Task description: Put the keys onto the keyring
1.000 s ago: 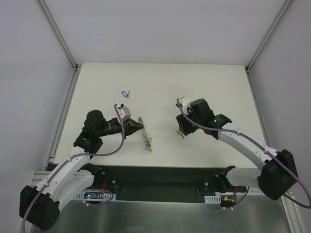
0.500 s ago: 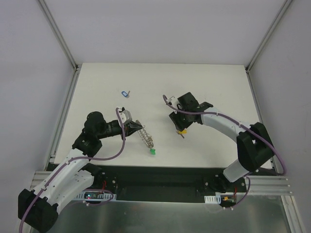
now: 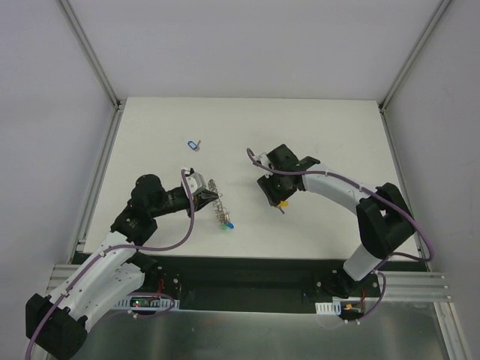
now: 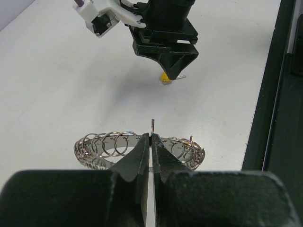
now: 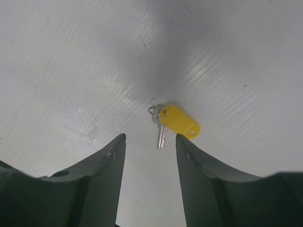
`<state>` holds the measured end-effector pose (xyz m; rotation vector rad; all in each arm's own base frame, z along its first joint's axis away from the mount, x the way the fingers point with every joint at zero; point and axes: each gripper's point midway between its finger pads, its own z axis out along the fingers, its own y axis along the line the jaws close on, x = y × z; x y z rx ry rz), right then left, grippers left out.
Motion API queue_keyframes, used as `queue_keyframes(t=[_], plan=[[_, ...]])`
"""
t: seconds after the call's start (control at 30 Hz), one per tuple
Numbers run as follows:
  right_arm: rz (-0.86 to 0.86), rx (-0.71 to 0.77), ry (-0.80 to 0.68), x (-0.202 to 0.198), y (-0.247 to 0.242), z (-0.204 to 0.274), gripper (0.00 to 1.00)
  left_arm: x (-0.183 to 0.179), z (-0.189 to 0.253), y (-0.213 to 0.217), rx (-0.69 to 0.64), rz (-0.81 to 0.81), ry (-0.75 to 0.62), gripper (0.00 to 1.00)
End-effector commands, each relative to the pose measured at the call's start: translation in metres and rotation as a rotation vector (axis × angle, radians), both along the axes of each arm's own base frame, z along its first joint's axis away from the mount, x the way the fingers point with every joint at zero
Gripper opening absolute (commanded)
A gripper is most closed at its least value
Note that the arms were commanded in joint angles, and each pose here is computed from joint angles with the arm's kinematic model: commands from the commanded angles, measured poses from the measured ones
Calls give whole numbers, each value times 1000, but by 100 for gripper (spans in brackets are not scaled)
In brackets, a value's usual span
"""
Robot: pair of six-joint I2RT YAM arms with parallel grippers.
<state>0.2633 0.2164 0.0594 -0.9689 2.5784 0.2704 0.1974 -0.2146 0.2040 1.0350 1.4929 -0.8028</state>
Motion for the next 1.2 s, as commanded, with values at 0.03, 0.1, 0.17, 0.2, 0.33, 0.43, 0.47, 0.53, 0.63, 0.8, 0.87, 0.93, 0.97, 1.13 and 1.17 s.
queue_keyframes(t=[0.03, 0.1, 0.17, 0.2, 0.33, 0.43, 0.47, 0.53, 0.63, 0.8, 0.87, 0.93, 0.97, 1.13, 1.17], plan=[[1, -52, 3, 10, 2, 3, 50, 2, 35, -2, -33, -1, -129, 0], [-3, -59, -16, 13, 12, 6, 50, 3, 36, -1, -30, 9, -137, 0], [-52, -144, -96, 28, 7, 12, 53, 4, 35, 0, -28, 17, -136, 0], [-72, -169, -98, 30, 7, 8, 53, 4, 35, 0, -28, 20, -136, 0], [-115, -265, -141, 39, 3, 8, 55, 4, 35, 0, -26, 23, -138, 0], [-116, -289, -108, 36, 6, -1, 56, 4, 36, 0, -26, 24, -141, 0], [-115, -302, -103, 34, 6, -3, 56, 4, 36, 0, -26, 24, -141, 0], [-108, -335, -91, 30, 3, -8, 56, 3, 37, 0, -27, 22, -144, 0], [-99, -364, -81, 25, 0, -13, 56, 3, 36, 0, -27, 21, -143, 0], [-74, -399, -60, 15, -5, -20, 56, 2, 36, -2, -28, 15, -144, 0], [-68, -418, -52, 10, -9, -23, 56, 1, 37, -2, -27, 13, -145, 0], [-72, -436, -51, 6, -16, -23, 56, 1, 37, -2, -27, 11, -145, 0], [-69, -451, -44, 1, -22, -26, 56, 1, 37, -2, -27, 13, -145, 0], [-76, -488, -43, -10, -39, -22, 56, 0, 37, -3, -29, 7, -148, 0], [-79, -489, -43, -12, -41, -21, 56, 0, 37, -3, -28, 4, -145, 0]])
